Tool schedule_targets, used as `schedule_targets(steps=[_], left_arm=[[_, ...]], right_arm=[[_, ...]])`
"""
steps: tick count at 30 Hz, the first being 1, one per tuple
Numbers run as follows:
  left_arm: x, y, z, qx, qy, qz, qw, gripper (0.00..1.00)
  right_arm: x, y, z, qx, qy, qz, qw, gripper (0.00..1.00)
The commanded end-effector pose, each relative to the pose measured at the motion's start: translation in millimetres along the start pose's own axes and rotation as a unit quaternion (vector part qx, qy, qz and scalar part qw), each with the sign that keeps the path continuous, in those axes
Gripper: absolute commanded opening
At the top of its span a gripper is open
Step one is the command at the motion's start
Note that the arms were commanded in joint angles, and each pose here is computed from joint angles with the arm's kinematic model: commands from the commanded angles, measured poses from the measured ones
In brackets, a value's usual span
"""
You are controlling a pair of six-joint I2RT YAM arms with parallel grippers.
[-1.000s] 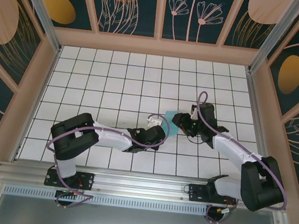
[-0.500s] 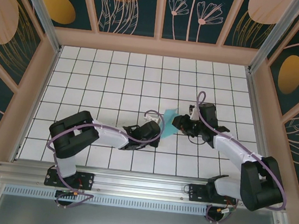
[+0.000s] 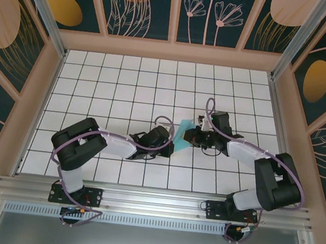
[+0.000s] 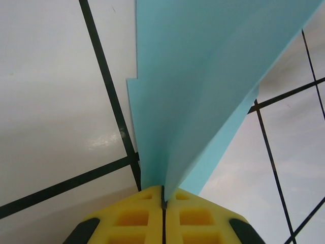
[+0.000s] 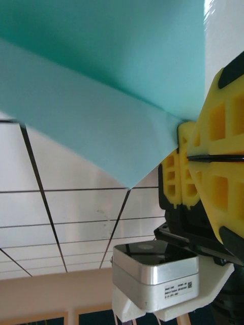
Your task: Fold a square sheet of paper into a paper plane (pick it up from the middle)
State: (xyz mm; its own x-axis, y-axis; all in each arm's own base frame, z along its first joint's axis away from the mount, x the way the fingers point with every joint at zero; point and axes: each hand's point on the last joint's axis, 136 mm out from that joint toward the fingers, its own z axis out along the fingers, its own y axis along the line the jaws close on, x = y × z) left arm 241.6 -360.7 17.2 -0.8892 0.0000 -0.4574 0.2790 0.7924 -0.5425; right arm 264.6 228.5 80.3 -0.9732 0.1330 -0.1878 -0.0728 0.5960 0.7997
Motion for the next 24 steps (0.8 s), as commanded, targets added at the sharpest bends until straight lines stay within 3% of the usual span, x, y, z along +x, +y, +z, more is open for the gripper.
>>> schedule_targets(steps=[1,18,24], left_arm=[[8,0,2,0.010,0.027,-0.006,1.000,0.09],[3,-1,3,0.023,0.053,-0.005,0.998,0.13],[3,-5,7,0.031,0.066,0.011,0.997,0.10]], right_arm=[[-13,20,7,-0.031,-0.001,-0.037,0.999,0.12],[-35,-29,35,0.058,-0.021,0.014,0.998,0.12],[-32,-25,29,0.052,-0.022,0.010,0.998,0.12]])
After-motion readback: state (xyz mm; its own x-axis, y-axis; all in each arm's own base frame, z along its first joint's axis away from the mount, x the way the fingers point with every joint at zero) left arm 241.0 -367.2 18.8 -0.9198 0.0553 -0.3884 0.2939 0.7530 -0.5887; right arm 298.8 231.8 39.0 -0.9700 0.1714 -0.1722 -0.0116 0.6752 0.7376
